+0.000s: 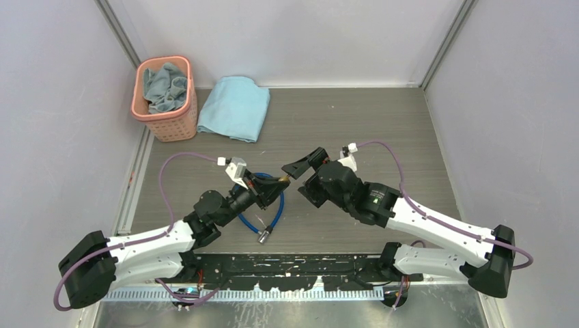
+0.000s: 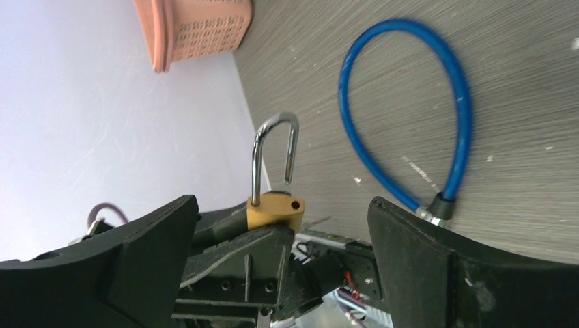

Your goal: Unlock with the key

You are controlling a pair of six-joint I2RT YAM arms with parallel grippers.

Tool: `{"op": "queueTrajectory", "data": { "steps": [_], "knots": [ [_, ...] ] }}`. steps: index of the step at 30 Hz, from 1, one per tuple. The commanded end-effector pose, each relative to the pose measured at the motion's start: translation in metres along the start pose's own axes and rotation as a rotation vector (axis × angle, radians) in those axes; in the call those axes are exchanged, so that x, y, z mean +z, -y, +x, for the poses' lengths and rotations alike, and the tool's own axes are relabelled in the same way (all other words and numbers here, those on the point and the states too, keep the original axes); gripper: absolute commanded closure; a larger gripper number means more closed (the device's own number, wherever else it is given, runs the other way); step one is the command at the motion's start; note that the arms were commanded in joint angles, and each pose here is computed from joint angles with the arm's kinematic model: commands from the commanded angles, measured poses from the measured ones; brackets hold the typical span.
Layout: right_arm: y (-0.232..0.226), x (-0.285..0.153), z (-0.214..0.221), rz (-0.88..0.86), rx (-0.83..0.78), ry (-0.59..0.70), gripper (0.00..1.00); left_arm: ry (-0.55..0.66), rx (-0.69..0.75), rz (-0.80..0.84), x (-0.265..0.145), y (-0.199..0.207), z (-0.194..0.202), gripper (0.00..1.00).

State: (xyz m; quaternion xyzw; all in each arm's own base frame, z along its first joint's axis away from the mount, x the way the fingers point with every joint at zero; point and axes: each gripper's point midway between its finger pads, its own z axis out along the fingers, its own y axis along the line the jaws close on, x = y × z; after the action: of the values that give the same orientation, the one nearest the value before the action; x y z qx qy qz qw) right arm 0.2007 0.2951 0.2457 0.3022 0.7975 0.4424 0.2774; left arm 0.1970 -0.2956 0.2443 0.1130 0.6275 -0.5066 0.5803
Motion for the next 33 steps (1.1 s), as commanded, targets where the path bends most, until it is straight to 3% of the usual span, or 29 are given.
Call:
{"op": "queueTrajectory", "data": {
  "steps": [1, 4, 8, 15, 20, 29, 33],
  "knots": [
    [0.002, -0.014, -0.028, 0.038, 0.002, 0.127, 0.00, 0.070, 0.062, 0.097, 0.000, 0.018, -0.016, 1.00],
    [0.010, -0.016, -0.037, 0.059, -0.006, 0.171, 0.05, 0.054, 0.060, 0.140, -0.001, 0.025, -0.011, 1.00],
    [0.016, -0.018, -0.047, 0.072, -0.011, 0.221, 0.25, 0.038, 0.051, 0.170, -0.001, 0.029, -0.006, 1.00],
    [0.018, -0.015, -0.048, 0.087, -0.021, 0.234, 0.44, 0.026, 0.032, 0.201, -0.002, 0.033, -0.001, 1.00],
    [0.016, -0.010, -0.046, 0.091, -0.032, 0.230, 0.66, 0.023, 0.022, 0.212, -0.004, 0.035, 0.001, 1.00],
    [0.013, -0.006, -0.042, 0.082, -0.057, 0.214, 0.85, 0.025, 0.002, 0.213, -0.007, 0.035, 0.000, 1.00],
    [0.012, -0.005, -0.041, 0.069, -0.081, 0.211, 0.98, 0.027, -0.017, 0.213, -0.009, 0.036, -0.001, 1.00]
  ]
}}
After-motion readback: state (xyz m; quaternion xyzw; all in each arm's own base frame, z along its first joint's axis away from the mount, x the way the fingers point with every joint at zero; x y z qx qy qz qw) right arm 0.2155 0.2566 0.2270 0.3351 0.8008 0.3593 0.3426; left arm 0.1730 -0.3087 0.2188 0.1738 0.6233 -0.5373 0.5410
